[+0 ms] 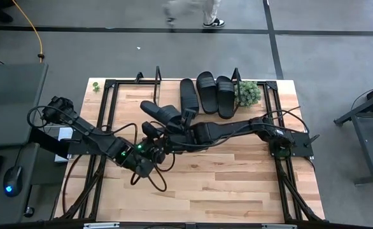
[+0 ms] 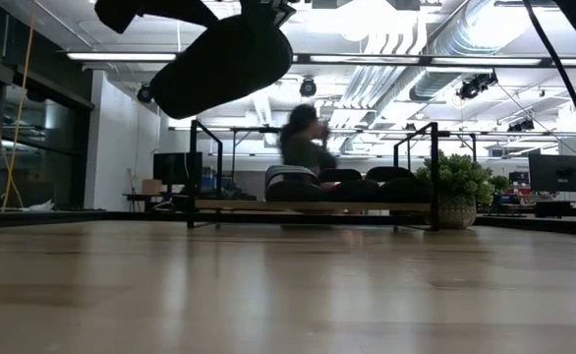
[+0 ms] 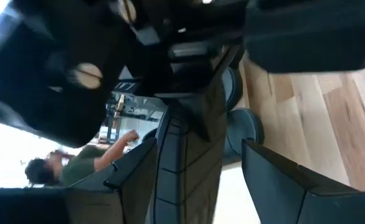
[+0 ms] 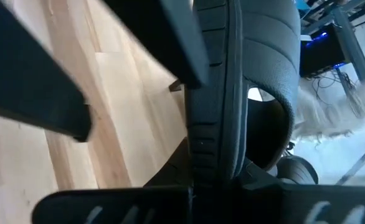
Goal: Pick and place slides into the shelf
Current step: Put the black slipper on the shelf
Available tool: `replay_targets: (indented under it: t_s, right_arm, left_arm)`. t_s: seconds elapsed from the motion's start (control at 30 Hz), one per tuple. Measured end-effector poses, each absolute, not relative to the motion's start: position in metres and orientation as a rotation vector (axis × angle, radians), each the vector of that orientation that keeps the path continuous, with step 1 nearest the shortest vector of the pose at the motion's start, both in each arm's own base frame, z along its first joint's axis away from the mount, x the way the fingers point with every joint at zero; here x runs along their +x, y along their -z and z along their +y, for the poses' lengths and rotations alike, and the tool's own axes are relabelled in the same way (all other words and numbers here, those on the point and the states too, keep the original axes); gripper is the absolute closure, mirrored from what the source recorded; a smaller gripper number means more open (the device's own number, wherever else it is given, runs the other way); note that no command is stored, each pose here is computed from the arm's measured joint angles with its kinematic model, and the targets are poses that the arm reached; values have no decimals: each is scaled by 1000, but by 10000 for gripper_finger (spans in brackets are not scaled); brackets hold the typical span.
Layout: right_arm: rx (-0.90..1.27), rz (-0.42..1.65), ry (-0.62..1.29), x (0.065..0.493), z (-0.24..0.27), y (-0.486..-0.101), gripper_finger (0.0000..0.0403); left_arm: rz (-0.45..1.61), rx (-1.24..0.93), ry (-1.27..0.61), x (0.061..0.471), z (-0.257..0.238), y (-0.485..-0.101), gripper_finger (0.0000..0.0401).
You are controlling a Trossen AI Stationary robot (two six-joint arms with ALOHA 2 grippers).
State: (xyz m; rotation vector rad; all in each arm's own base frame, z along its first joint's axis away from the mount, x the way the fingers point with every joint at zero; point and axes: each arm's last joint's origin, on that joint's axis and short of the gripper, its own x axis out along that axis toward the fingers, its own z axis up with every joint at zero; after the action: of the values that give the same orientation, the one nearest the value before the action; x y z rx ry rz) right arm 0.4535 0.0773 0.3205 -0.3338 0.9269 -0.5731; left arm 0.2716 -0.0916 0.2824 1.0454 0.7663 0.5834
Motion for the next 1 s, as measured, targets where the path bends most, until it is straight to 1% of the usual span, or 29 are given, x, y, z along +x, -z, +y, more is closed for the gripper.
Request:
replay_targets:
  t_s: [0.37,1.0]
  right_arm:
    - [-326,926,552,454,80,-320,396]
    - [-328,887,515,453,99,-322,396]
  left_arm:
    - [759,1111,-574,275,-93,-286,189]
    - [740,1088,-534,277,-94,-287,192]
